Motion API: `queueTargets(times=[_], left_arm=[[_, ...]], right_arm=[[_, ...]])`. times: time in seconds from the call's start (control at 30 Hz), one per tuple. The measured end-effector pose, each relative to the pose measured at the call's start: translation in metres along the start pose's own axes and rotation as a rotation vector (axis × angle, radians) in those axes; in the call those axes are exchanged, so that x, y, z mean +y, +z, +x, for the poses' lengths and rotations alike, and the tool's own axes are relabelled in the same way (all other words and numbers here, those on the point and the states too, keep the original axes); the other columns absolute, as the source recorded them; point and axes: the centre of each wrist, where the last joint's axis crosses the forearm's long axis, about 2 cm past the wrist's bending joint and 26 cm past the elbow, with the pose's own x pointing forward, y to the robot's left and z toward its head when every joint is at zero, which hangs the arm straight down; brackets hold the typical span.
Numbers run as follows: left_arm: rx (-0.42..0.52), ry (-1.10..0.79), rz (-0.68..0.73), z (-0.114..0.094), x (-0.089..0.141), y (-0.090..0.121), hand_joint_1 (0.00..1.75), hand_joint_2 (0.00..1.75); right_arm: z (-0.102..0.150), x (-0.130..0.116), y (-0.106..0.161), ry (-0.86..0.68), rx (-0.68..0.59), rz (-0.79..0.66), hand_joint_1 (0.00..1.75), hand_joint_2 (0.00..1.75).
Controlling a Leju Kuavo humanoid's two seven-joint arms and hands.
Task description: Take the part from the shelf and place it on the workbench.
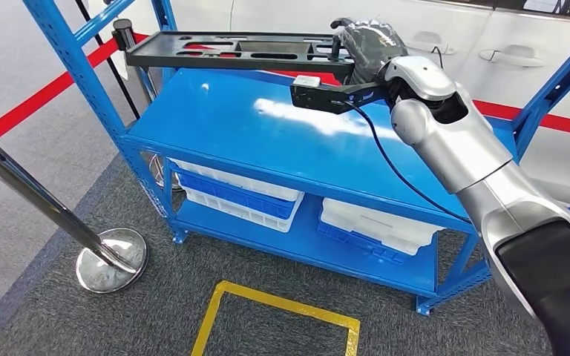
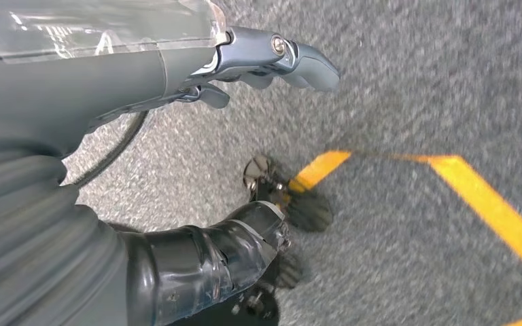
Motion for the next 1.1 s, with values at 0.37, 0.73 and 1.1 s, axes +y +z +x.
queueTargets(times=[0.37, 0.73, 1.1], left_arm=[[0.003, 0.001, -0.005, -0.0001, -0.0031, 0.0005, 0.0, 1.75], [0.003, -0.001, -0.004, 0.0003, -0.0027, 0.0003, 0.0, 1.75], [0.005, 0.002, -0.008, 0.0006, -0.0032, 0.0003, 0.0, 1.75]], right_arm=[[0.0002, 0.0017, 0.0001, 0.0, 0.001, 0.001, 1.75, 1.75], [0.003, 0.0032, -0.0008, -0.003, -0.003, 0.003, 1.75, 1.75], [0.0027, 0.0024, -0.0011, -0.001, -0.002, -0.001, 1.75, 1.75]])
